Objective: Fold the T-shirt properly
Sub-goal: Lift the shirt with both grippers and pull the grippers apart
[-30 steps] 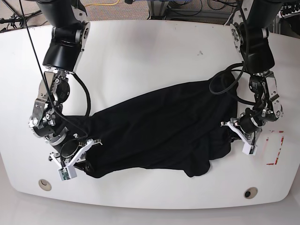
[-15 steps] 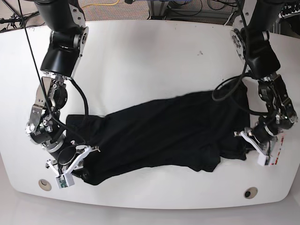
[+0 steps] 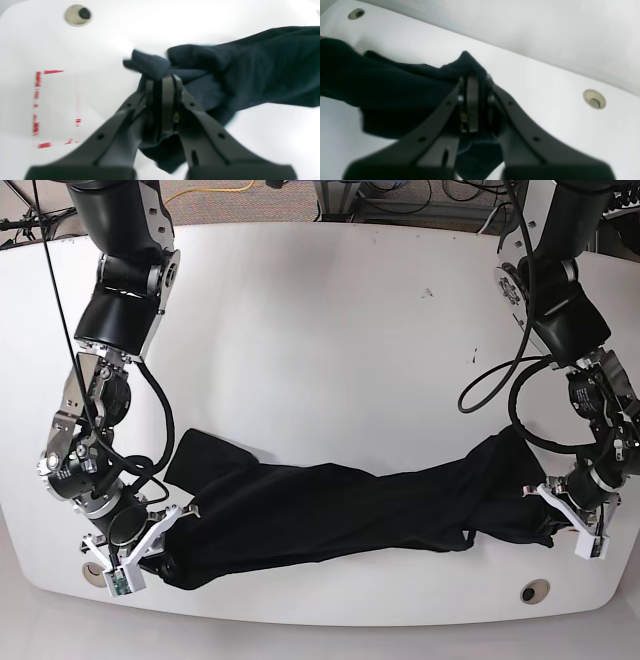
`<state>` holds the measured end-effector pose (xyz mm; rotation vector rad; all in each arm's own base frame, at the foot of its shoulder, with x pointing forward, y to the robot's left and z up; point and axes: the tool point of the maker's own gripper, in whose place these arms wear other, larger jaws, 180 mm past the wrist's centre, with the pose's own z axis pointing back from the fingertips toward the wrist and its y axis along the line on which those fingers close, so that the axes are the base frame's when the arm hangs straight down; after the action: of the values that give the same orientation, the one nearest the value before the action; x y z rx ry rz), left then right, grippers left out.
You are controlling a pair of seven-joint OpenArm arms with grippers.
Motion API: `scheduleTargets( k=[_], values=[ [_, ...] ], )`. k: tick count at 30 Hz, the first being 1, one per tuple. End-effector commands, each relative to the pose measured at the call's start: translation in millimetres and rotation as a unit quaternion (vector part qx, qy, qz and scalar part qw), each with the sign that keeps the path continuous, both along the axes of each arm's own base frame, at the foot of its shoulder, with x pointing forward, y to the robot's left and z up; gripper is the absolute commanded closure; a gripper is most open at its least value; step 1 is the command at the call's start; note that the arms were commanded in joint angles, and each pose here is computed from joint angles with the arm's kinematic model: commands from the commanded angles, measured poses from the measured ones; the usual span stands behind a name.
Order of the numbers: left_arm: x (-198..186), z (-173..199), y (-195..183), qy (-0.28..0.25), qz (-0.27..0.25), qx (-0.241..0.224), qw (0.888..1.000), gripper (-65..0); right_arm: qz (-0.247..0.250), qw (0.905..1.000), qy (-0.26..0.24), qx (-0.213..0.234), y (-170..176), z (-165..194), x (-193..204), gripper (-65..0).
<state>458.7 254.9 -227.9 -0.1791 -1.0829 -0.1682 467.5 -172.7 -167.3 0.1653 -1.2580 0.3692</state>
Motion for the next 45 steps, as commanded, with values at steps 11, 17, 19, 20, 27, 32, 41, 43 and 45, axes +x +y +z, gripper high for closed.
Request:
scheduleTargets(
  k=[11, 17, 19, 20, 27, 32, 41, 43, 45],
  values=[
    [16.1, 120.5, 21.3, -0.117, 0.021, 0.033, 0.992, -0.3, -0.005, 0.994, -0.109, -0.014, -6.6, 90.4, 5.1, -0.9],
    [16.7, 154.2, 25.8, -0.144, 0.027, 0.045, 0.988, -0.4, -0.007, 0.992, -0.125, -0.016, -8.6, 107.0, 8.2, -0.9],
    [16.3, 162.0, 27.1, -0.15, 0.029, 0.049, 0.987, -0.3, -0.007, 0.9911, -0.132, -0.017, -9.6, 113.2, 8.7, -0.9],
    [15.5, 171.2, 28.2, -0.158, 0.031, 0.054, 0.985, -0.3, -0.007, 0.9904, -0.137, -0.017, -10.0, 116.8, 8.5, -0.9],
    [13.0, 201.7, 30.6, -0.184, 0.038, 0.067, 0.98, 0.0, -0.011, 0.9874, -0.157, -0.018, -14.7, 134.3, 9.3, -1.0],
    [14.6, 220.4, 24.9, -0.197, 0.035, 0.061, 0.978, -0.3, -0.015, 0.9864, -0.162, -0.026, -20.8, 141.1, 11.3, -0.9],
    [9.7, 265.6, 31.1, -0.239, 0.046, 0.063, 0.968, 0.0, -0.028, 0.9831, -0.177, -0.036, -39.6, 175.9, 21.5, -0.8],
    [7.7, 277.7, 33.0, -0.25, 0.049, 0.065, 0.965, 0.0, -0.031, 0.9829, -0.177, -0.038, -43.2, 182.5, 24.3, -0.7],
    [5.5, 289.8, 35.6, -0.262, 0.052, 0.065, 0.962, 0.0, -0.033, 0.9827, -0.178, -0.041, -46.7, 190.3, 27.0, -0.7]
  ],
)
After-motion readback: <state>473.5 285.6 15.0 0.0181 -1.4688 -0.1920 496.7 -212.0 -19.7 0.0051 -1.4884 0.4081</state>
